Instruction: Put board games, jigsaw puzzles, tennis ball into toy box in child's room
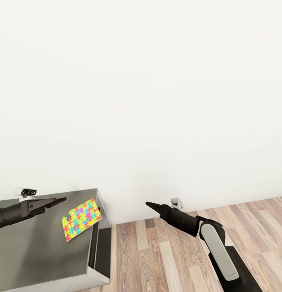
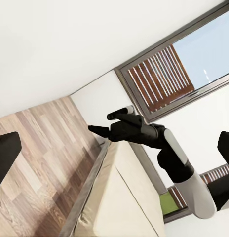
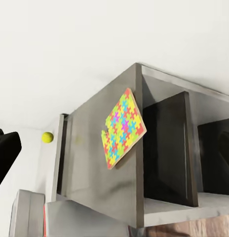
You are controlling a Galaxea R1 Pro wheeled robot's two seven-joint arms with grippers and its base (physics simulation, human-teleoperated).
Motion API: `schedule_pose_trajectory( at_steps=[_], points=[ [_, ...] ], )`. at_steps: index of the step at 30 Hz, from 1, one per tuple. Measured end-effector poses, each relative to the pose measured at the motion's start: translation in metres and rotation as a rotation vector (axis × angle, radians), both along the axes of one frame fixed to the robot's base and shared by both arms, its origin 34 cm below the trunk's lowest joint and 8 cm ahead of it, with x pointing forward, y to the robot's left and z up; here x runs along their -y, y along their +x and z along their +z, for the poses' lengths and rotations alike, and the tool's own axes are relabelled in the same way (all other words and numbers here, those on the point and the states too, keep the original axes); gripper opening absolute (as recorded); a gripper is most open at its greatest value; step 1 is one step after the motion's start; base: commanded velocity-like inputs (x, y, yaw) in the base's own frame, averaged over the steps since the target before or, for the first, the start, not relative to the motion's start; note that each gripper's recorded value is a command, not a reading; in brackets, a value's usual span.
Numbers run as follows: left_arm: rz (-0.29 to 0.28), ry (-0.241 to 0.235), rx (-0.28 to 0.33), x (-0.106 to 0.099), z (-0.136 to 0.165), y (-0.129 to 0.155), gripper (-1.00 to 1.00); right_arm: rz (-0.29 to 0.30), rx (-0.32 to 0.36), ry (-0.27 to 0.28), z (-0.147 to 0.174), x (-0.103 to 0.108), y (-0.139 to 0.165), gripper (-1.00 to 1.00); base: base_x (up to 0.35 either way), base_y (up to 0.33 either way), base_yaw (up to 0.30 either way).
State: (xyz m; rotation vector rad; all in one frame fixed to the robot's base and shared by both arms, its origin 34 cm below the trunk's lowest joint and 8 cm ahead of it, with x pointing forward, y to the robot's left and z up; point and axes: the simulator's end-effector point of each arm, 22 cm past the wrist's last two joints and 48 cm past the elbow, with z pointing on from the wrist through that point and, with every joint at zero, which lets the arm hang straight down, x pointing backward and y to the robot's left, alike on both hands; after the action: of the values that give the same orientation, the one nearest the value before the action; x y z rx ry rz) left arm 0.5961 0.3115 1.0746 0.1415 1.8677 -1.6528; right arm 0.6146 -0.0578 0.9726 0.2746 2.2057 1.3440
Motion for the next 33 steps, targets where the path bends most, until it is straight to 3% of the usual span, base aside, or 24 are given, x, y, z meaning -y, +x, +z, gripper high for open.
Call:
schedule_pose_trajectory(
  at_steps=[33],
  points=[
    [-0.039, 0.012, 0.061, 0.012, 0.027, -0.009, 1.0, 0.001, 0.055, -0.001, 0.027, 0.0, 0.001, 1.0, 0.0, -0.046, 0.068]
  ],
)
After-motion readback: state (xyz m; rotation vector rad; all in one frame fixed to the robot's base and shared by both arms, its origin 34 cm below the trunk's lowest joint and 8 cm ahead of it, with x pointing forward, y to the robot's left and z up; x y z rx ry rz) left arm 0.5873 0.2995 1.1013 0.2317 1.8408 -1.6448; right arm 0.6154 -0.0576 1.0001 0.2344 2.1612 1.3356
